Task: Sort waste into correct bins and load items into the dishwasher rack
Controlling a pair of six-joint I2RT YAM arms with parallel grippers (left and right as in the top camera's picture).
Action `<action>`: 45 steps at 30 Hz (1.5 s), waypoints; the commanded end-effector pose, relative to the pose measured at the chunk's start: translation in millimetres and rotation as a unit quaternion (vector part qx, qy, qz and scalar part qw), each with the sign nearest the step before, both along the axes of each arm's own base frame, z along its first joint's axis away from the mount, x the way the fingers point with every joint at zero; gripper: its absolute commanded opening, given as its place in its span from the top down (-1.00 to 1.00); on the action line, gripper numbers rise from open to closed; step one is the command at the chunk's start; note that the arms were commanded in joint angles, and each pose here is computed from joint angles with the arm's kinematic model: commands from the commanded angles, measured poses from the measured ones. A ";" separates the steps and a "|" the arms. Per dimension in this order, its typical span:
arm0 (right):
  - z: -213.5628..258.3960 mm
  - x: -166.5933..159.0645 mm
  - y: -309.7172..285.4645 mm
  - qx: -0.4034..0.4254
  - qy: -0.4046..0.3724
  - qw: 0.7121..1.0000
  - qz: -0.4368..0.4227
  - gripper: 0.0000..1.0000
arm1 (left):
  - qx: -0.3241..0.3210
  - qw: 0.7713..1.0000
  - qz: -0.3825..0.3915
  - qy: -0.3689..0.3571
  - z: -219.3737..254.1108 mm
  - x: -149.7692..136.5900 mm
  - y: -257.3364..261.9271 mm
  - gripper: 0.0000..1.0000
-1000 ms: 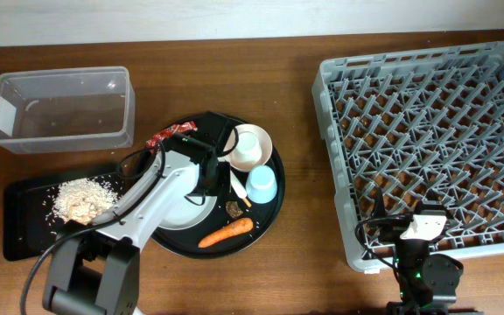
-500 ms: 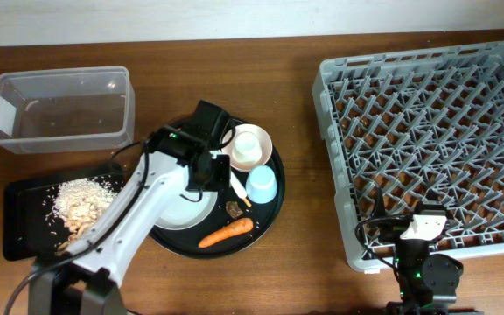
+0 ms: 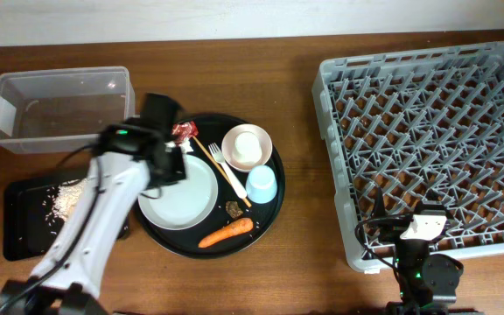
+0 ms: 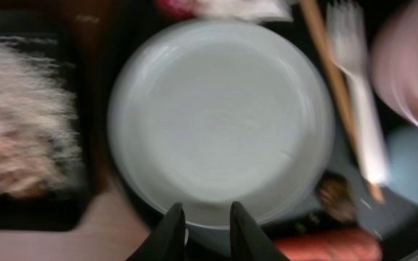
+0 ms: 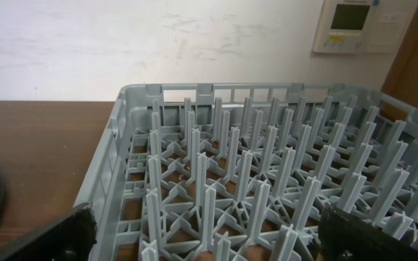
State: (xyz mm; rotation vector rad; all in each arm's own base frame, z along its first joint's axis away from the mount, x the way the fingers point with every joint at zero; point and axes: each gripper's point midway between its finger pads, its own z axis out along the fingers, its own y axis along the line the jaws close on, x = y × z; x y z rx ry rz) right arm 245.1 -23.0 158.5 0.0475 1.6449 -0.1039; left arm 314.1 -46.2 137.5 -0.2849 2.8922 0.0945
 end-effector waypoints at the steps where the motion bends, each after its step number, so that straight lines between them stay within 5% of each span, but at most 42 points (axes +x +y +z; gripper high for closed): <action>1: -3.5 -0.4 -3.6 -0.003 0.004 1.000 -0.009 -0.97 | 0.089 0.991 0.097 -0.026 19.4 2.0 78.7 0.56; 4: -3.5 -0.4 -3.7 -0.003 0.004 1.000 -0.009 -0.97 | 0.103 0.980 0.170 -0.033 17.7 2.6 113.0 0.41; 5: -3.5 -0.4 -3.7 -0.003 0.004 1.000 -0.009 -0.97 | 0.103 0.976 0.190 -0.035 15.3 5.0 126.0 0.05; 6: -3.6 -0.4 -3.6 -0.003 0.004 1.000 -0.009 -0.97 | 0.104 0.973 0.201 -0.033 13.3 5.0 133.9 -0.65; 7: -3.5 -0.4 -3.6 -0.003 0.004 1.000 -0.009 -0.97 | 0.104 0.971 0.212 -0.028 10.7 3.2 141.2 -0.97; 8: -3.5 -0.4 -3.6 -0.003 0.004 1.000 -0.009 -0.97 | 0.105 0.969 0.225 -0.021 8.2 -0.6 149.9 -0.94; 9: -3.5 -0.4 -3.7 -0.003 0.004 1.000 -0.009 -0.97 | 0.099 0.967 0.235 -0.013 5.8 -4.2 155.0 -0.53; 10: -3.5 -0.4 -3.6 -0.003 0.004 1.000 -0.009 -0.97 | 0.089 0.966 0.242 -0.008 4.3 -6.9 157.0 0.22; 11: -3.5 -0.4 -3.7 -0.003 0.004 1.000 -0.009 -0.97 | 0.078 0.966 0.246 -0.006 3.0 -8.2 157.5 0.43; 12: -3.5 -0.4 -3.6 -0.003 0.004 1.000 -0.009 -0.97 | 0.071 0.965 0.251 -0.006 2.9 -9.1 159.0 0.45; 13: -3.5 -0.4 -3.6 -0.003 0.004 1.000 -0.009 -0.97 | 0.071 0.964 0.256 -0.006 3.0 -10.4 162.6 0.15; 14: -3.5 -0.4 -3.6 -0.003 0.004 1.000 -0.009 -0.97 | 0.071 0.963 0.259 -0.006 2.9 -11.0 164.4 -0.83; 16: -3.5 -0.4 -3.7 -0.003 0.004 1.000 -0.009 -0.97 | 0.066 0.963 0.260 -0.005 2.4 -11.1 163.8 -0.43; 17: -3.6 -0.4 -3.7 -0.003 0.004 1.000 -0.009 -0.97 | 0.064 0.964 0.260 -0.005 2.2 -10.9 163.1 -0.42; 19: -3.5 -0.4 -3.7 -0.003 0.004 1.000 -0.009 -0.97 | 0.060 0.964 0.259 -0.005 1.9 -10.5 162.0 0.21; 20: -3.6 -0.4 -3.6 -0.003 0.004 1.000 -0.009 -0.97 | 0.060 0.964 0.259 -0.005 1.9 -10.5 162.0 0.22; 22: -3.5 -0.4 -3.7 -0.003 0.004 1.000 -0.009 -0.97 | 0.055 0.965 0.258 -0.005 1.4 -10.0 160.2 0.88; 23: -3.5 -0.4 -3.7 -0.003 0.004 1.000 -0.009 -0.97 | 0.045 0.966 0.256 -0.004 0.5 -9.1 156.8 0.72; 24: -3.5 -0.4 -3.7 -0.003 0.004 1.000 -0.009 -0.97 | 0.023 0.969 0.244 -0.001 -1.3 -7.9 148.9 -0.98; 25: -3.5 -0.4 -3.6 -0.003 0.004 1.000 -0.009 -0.97 | 0.007 0.976 0.219 0.003 -2.5 -5.9 142.0 0.29; 26: -3.6 -0.4 -3.6 -0.003 0.004 1.000 -0.009 -0.97 | -0.008 0.980 0.201 0.004 -3.3 -4.4 136.0 0.99; 27: -3.5 -0.4 -3.7 -0.003 0.004 1.000 -0.009 -0.97 | -0.033 0.983 0.182 0.005 -4.0 -2.2 126.7 0.99; 29: -3.5 -0.4 -3.6 -0.003 0.004 1.000 -0.009 -0.97 | -0.124 0.985 0.118 0.008 -2.9 2.7 90.9 0.45; 33: -3.6 -0.4 -3.6 -0.003 0.004 1.000 -0.009 -0.97 | -0.277 0.958 -0.069 0.006 15.2 -2.3 7.0 0.15; 36: -3.6 -0.4 -3.7 -0.003 0.004 1.000 -0.009 -0.97 | -0.277 0.951 -0.132 0.034 14.6 -16.1 -27.9 -0.52; 41: -3.6 -0.4 -3.6 -0.003 0.004 1.000 -0.009 -0.97 | -0.214 0.943 -0.242 0.084 4.8 -45.8 -80.4 -0.47; 45: -3.5 -0.4 -3.7 -0.003 0.004 1.000 -0.009 -0.97 | -0.170 0.922 -0.331 0.101 0.4 -71.2 -122.4 -0.65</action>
